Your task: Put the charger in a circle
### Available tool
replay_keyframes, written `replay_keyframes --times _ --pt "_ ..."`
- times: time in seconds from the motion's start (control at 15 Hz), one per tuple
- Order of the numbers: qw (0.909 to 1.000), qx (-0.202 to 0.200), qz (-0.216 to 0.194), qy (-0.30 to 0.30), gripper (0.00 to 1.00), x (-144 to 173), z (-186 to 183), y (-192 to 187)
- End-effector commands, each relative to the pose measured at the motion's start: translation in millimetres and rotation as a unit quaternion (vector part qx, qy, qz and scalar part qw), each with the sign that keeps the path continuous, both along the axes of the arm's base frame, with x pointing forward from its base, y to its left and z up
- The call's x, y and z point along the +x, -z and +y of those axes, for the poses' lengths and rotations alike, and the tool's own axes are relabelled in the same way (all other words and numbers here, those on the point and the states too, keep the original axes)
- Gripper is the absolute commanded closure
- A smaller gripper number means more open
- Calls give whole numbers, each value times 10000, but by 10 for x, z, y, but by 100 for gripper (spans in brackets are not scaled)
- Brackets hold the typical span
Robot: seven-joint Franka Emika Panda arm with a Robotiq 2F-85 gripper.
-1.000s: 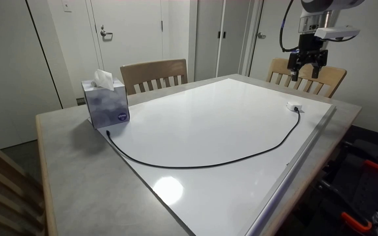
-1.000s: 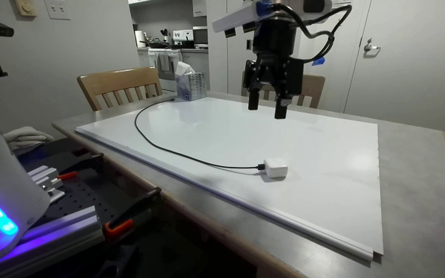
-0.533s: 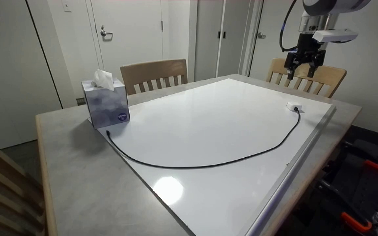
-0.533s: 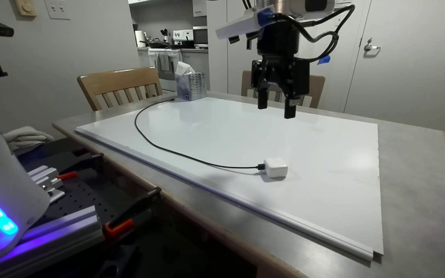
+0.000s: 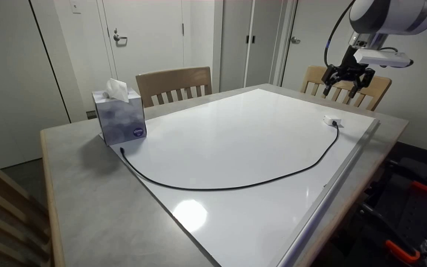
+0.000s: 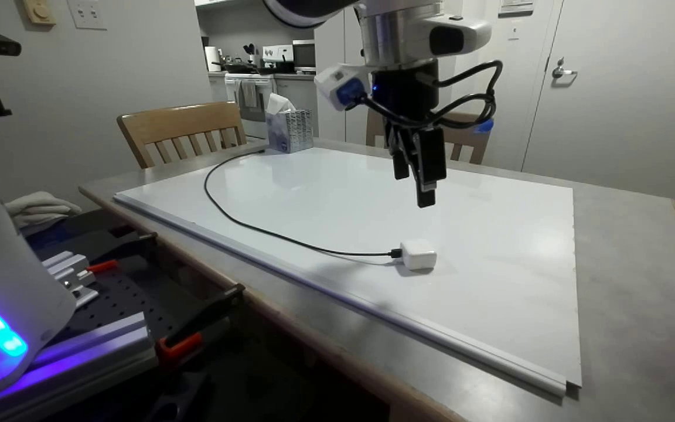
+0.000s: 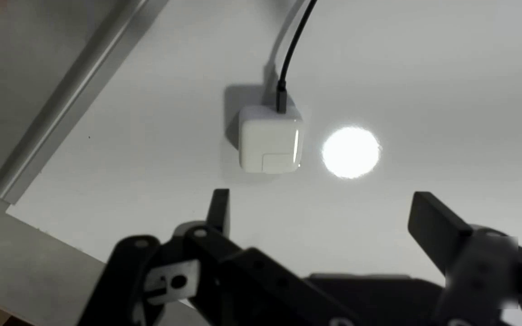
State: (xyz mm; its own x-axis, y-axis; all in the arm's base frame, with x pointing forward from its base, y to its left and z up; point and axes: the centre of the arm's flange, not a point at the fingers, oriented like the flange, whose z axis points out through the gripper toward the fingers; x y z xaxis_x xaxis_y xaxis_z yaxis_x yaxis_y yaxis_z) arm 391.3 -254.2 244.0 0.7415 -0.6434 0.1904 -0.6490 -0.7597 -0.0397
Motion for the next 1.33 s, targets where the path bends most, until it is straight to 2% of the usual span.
replay_keyframes --times 0.0,0.27,0.6,0.8,1.0,1.13,1.27 --pt "9993 -1 -216 304 0 -205 -28 151" --pt "9984 59 -491 280 0 -295 -120 301" --pt "9969 351 -673 -197 0 -274 -195 392" --pt "9952 631 -393 -641 0 -283 -301 421" --pt "9908 956 59 -956 0 -268 -386 612" --pt "9891 946 428 -1042 0 -248 -408 747" --pt "9886 708 788 -1067 0 -203 -353 798"
